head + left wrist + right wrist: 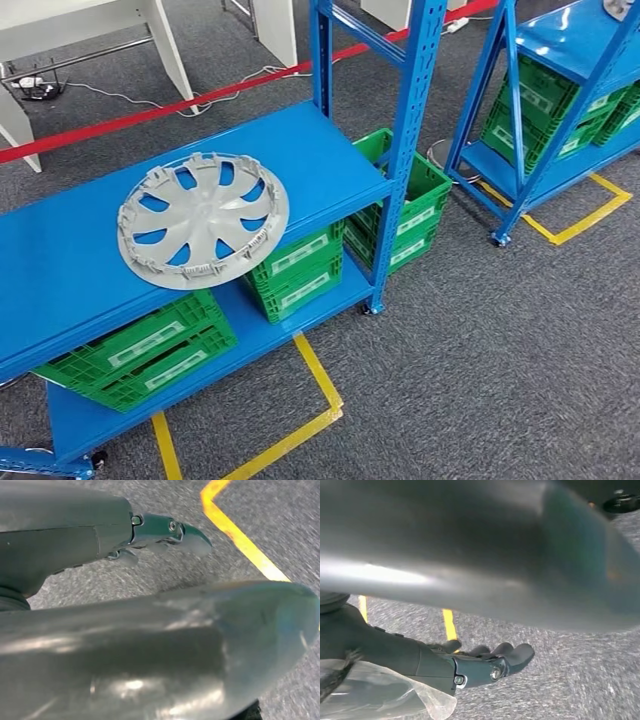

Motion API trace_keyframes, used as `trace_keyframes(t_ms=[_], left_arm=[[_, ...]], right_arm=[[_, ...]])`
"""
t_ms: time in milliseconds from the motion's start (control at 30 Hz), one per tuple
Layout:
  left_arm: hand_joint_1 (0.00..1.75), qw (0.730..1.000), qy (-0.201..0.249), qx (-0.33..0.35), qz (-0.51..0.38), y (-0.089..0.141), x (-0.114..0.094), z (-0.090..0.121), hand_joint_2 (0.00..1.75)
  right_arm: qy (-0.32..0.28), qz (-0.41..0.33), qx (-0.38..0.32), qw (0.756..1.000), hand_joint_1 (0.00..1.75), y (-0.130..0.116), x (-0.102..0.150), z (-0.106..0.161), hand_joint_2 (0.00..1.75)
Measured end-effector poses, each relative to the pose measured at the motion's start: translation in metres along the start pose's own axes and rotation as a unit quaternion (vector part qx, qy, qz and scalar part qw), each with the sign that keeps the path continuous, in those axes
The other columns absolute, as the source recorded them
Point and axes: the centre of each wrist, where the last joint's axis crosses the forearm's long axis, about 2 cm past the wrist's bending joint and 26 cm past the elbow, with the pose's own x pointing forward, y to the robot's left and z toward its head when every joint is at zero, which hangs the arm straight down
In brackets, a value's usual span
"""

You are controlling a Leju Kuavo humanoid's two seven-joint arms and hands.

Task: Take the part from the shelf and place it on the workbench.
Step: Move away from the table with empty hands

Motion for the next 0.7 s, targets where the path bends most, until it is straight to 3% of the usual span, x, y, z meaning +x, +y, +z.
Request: trace_keyframes(t_ms=[700], left_arm=[[0.00,1.000,-0.005,0.000,-0.006,-0.0011,-0.0003,-0.0011,0.00]], right_arm=[[-0.008,-0.004,-0.008,1.000,0.00,-0.0015,0.0067,-0.0032,0.00]])
